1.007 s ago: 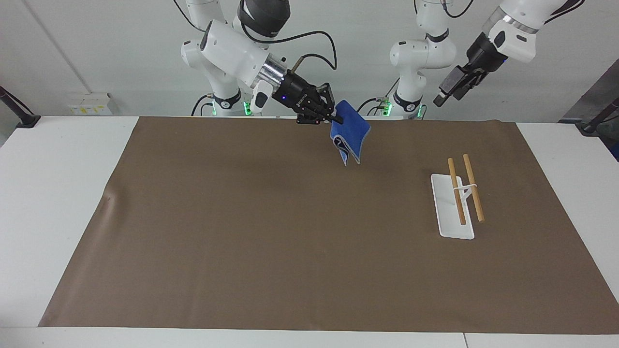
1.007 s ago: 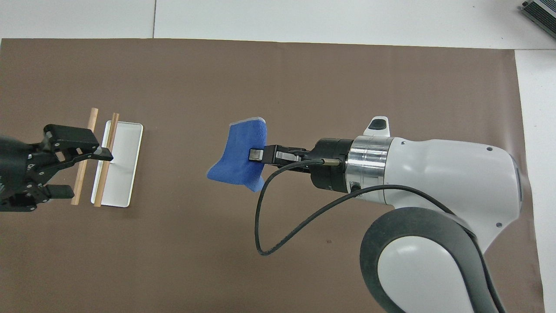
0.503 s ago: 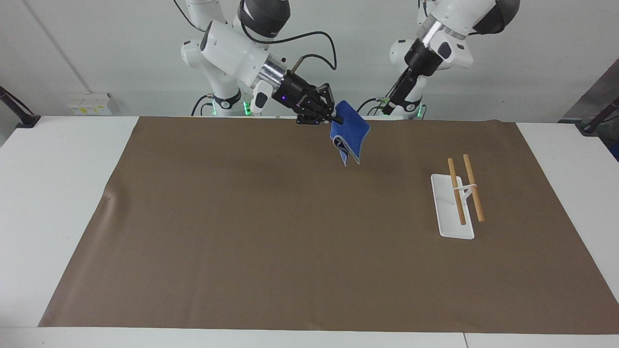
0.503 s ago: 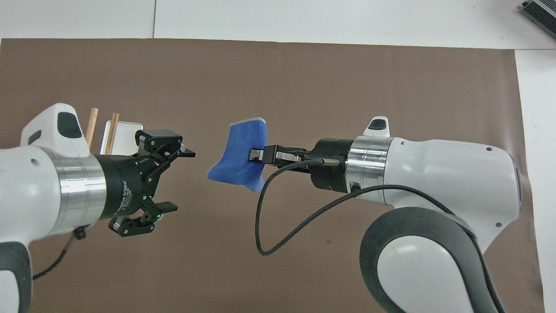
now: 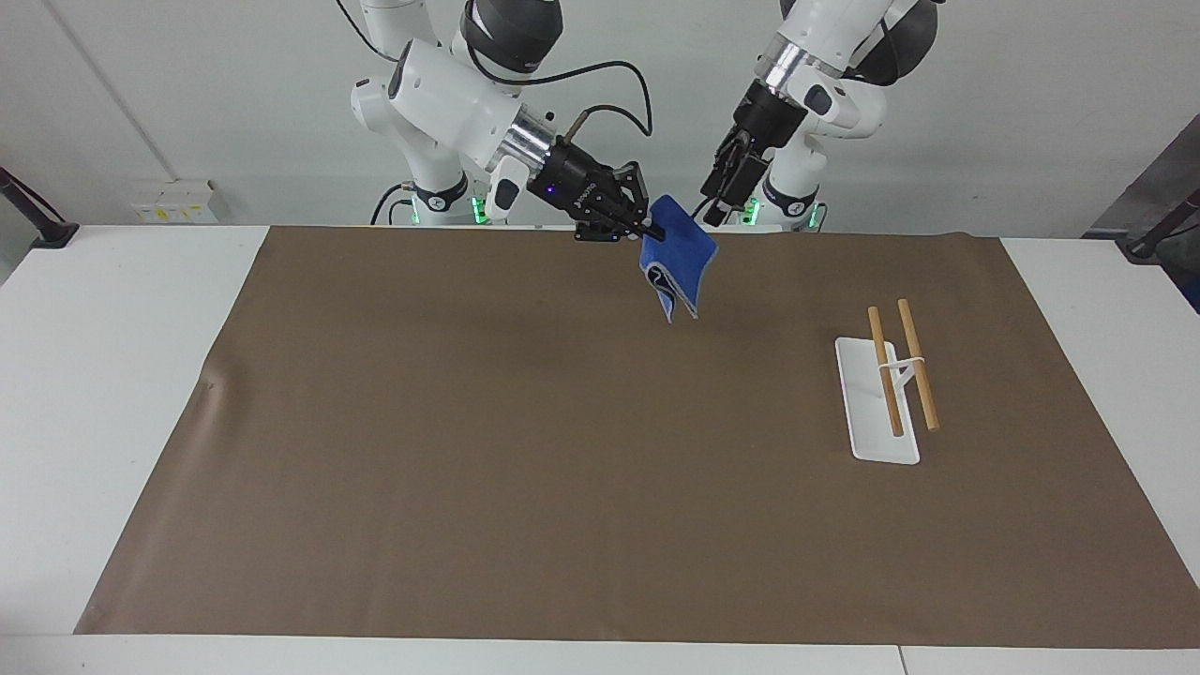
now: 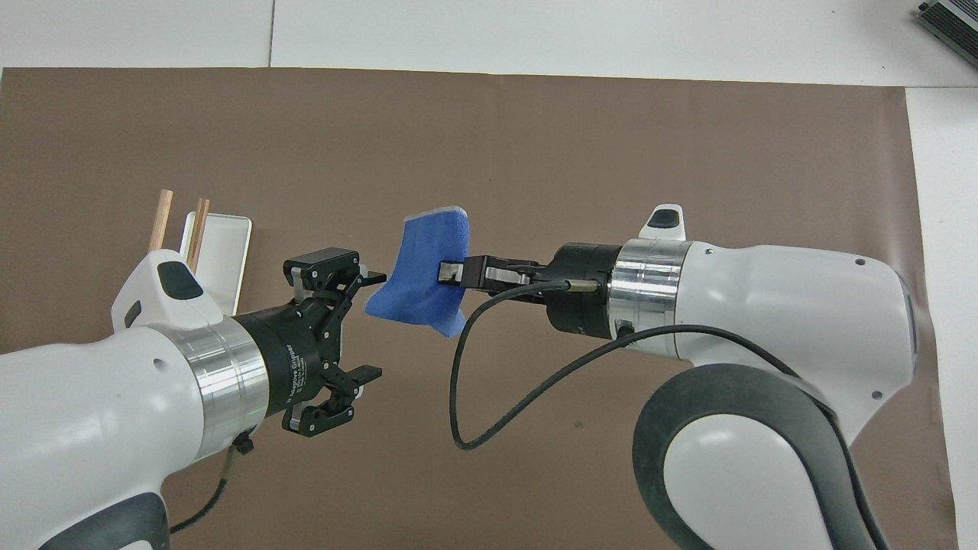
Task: Right arm passes towel to left arm to hang
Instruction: 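Bring the open left gripper toward the towel held by the right gripper, then close the left gripper on the hanging blue towel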
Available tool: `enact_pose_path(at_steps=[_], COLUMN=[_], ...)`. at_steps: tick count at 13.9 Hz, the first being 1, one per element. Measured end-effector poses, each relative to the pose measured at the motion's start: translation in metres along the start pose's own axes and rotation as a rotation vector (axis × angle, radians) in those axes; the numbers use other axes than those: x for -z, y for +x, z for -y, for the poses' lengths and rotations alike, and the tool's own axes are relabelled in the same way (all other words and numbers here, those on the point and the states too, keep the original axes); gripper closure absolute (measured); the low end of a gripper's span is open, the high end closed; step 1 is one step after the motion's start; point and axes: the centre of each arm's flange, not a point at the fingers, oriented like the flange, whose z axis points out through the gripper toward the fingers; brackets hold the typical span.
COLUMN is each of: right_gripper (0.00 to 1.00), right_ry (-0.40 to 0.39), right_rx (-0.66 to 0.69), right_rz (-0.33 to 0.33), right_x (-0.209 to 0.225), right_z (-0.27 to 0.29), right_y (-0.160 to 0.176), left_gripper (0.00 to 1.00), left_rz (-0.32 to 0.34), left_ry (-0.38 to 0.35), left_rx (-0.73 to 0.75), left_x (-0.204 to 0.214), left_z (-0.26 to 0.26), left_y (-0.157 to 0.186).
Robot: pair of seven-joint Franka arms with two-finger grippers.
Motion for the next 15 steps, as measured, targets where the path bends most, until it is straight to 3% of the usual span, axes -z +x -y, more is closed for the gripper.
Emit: enact_pose_path(at_steps=[4, 6, 7, 15], right_gripper=[0.96, 0.96, 0.96, 0.96], right_ry=[0.0, 0.0, 0.0, 0.0], right_rx=[0.0, 0.001, 0.001, 0.001], right_rz=[0.0, 0.0, 0.0, 0.0], right_x=[0.0, 0.0, 0.0, 0.0], right_z=[0.0, 0.0, 0.0, 0.0], right_y=[0.0, 0.0, 0.0, 0.0], left_gripper=[0.0, 0.03, 0.12, 0.18], left_rz=[0.018, 0.027, 0.033, 0.074], left_ry=[-0.065, -0.102, -0.127, -0.23], left_rx=[0.078, 0.123, 0.146, 0.231], left_x=[-0.014, -0.016, -0.016, -0.025], left_z=[0.002, 0.001, 0.0, 0.006], left_y=[0.003, 0.003, 0.003, -0.007])
